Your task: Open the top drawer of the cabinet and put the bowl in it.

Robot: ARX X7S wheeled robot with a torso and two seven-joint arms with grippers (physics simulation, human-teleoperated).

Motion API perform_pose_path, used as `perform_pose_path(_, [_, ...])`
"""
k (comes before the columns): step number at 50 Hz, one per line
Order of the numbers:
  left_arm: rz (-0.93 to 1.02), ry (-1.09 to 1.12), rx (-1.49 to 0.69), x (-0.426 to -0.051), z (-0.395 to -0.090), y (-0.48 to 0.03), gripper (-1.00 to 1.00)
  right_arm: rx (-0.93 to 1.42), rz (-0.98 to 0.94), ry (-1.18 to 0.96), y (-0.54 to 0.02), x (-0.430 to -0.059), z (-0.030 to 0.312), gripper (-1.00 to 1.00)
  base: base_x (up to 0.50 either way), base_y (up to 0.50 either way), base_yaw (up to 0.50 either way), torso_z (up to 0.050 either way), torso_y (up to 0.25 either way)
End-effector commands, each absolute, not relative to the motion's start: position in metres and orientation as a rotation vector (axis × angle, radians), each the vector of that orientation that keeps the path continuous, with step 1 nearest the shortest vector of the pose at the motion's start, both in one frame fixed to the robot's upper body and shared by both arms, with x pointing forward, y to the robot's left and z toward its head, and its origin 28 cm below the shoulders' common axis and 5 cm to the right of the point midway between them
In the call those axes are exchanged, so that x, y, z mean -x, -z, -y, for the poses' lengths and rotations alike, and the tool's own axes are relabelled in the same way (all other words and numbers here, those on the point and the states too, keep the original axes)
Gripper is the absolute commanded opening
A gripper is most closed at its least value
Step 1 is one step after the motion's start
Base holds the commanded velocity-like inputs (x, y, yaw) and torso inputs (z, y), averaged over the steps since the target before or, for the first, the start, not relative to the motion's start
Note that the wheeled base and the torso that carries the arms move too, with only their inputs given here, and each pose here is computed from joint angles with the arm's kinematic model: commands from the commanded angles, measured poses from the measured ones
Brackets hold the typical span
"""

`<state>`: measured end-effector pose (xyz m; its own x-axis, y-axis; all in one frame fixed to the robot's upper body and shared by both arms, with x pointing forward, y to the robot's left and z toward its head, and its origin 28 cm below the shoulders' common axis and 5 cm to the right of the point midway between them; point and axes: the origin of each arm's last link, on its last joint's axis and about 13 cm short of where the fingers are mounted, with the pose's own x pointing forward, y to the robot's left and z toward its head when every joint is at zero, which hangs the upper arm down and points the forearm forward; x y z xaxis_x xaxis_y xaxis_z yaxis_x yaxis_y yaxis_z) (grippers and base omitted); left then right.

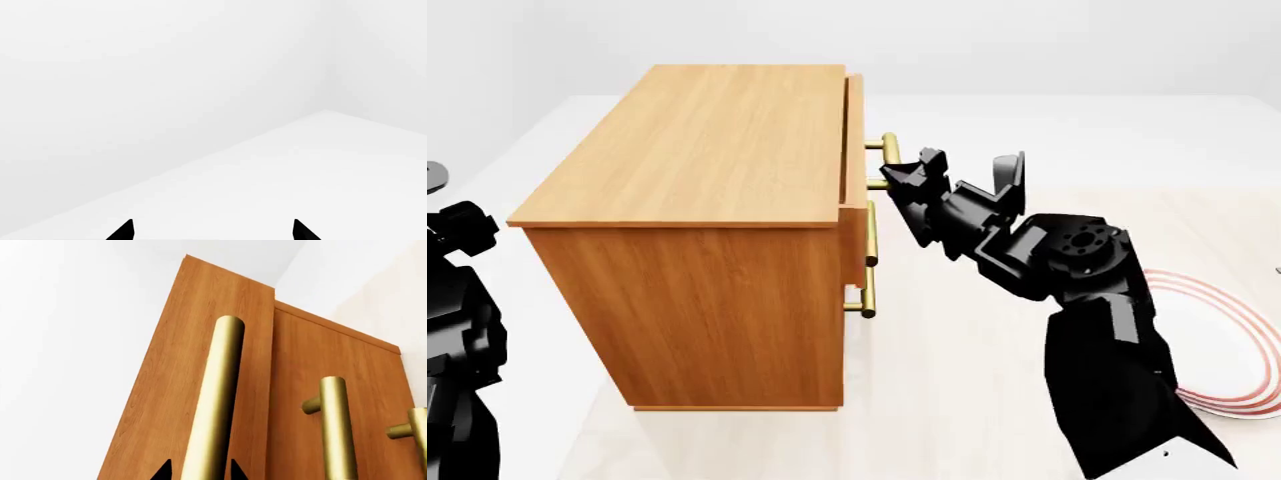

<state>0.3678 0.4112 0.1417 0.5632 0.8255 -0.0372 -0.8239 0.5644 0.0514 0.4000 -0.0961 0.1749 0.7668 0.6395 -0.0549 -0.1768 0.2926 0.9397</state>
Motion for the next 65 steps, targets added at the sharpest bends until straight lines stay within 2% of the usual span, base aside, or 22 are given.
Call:
perform_pose_path(1, [-0.059, -0.970, -0.026, -0.368, -0.411, -0.142, 1.00, -1.085, -0.370, -0.470, -0.190, -0.399, 0.130, -1.00, 0.00, 0.00, 0.00, 0.000, 0.000])
perform_pose_path(65, [-0.060, -0.978, -0.039, -0.368, -0.411, -0.141, 1.00, -1.080, -0.282, -0.362, -0.199, -0.382, 0.181, -1.00, 0.00, 0.00, 0.00, 0.000, 0.000])
